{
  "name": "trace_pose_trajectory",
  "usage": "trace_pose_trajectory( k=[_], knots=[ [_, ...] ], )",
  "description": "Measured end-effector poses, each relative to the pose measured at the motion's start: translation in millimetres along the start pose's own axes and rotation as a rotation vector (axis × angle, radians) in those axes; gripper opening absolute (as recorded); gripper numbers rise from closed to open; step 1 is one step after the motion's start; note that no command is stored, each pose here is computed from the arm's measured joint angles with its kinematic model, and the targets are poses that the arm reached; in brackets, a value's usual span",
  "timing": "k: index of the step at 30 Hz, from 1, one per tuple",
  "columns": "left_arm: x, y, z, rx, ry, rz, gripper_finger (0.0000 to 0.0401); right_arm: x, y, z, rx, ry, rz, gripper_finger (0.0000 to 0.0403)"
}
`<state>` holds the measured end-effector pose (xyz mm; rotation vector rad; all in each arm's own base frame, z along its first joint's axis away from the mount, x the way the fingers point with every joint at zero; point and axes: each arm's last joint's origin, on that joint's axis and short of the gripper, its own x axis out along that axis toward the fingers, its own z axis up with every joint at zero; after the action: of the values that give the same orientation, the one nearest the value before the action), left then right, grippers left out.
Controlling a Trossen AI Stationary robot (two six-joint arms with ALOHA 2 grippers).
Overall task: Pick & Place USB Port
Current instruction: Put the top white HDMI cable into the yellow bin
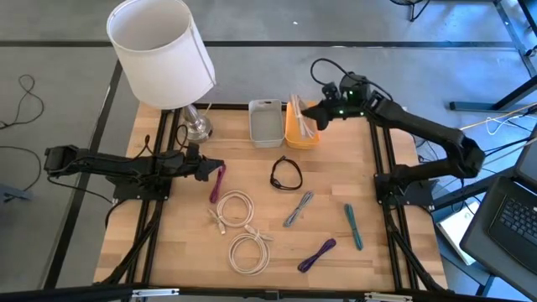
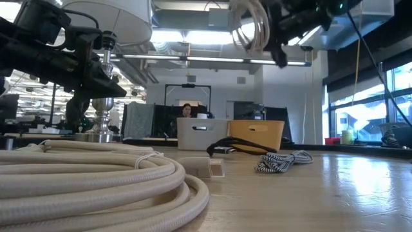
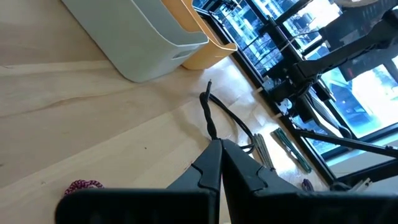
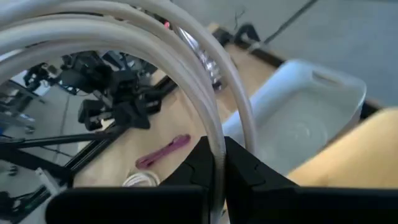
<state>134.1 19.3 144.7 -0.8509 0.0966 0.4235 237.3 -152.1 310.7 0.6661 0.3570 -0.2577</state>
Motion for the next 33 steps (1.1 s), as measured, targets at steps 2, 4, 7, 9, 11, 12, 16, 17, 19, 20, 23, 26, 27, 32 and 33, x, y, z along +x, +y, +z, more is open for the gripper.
trace_pose_trajectory(
  k=[2,4,7,9,11,12,16,17,19,20,23,26,27,32,33],
  knots=[
    [0,0,0,0.001,0.001,0.002,0.0004,6,-12,-7,0.039,0.012,0.005,0.0015],
    [0,1,-1,0.006,0.006,0.007,0.0004,10,-25,-15,0.068,0.031,-0.025,0.0015],
    [0,1,-1,0.026,0.005,0.007,0.0004,15,-51,-32,0.131,0.075,-0.121,0.0015],
    [0,1,-1,0.034,0.005,0.007,0.0004,17,-68,-40,0.172,0.09,-0.167,0.0015],
    [0,1,-1,0.036,0.005,0.007,0.0004,21,-81,-46,0.211,0.089,-0.194,0.0015],
    [0,1,-1,0.036,0.005,0.007,0.0004,23,-86,-49,0.222,0.098,-0.205,0.0015],
    [0,1,-1,0.036,0.005,0.007,0.0004,31,-100,-52,0.227,0.09,-0.24,0.0015],
    [0,1,-1,0.036,0.006,0.007,0.0004,32,-104,-51,0.222,0.085,-0.26,0.0015],
    [0,1,0,0.036,0.005,0.007,0.0004,37,-113,-55,0.224,0.102,-0.301,0.0015],
    [0,1,0,0.036,0.005,0.007,0.0004,40,-117,-57,0.234,0.115,-0.313,0.0015],
    [0,1,0,0.036,0.005,0.007,0.0004,47,-128,-62,0.251,0.133,-0.324,0.0015],
    [0,1,-1,0.036,0.005,0.007,0.0004,53,-134,-63,0.254,0.126,-0.305,0.0015],
    [0,1,-1,0.036,0.005,0.006,0.0004,54,-135,-63,0.246,0.113,-0.3,0.0015],
    [0,1,0,0.035,0.004,0.006,0.0004,59,-143,-67,0.255,0.118,-0.334,0.0015],
    [0,1,-1,0.035,0.005,0.006,0.0004,60,-145,-67,0.257,0.119,-0.337,0.0015]
  ],
)
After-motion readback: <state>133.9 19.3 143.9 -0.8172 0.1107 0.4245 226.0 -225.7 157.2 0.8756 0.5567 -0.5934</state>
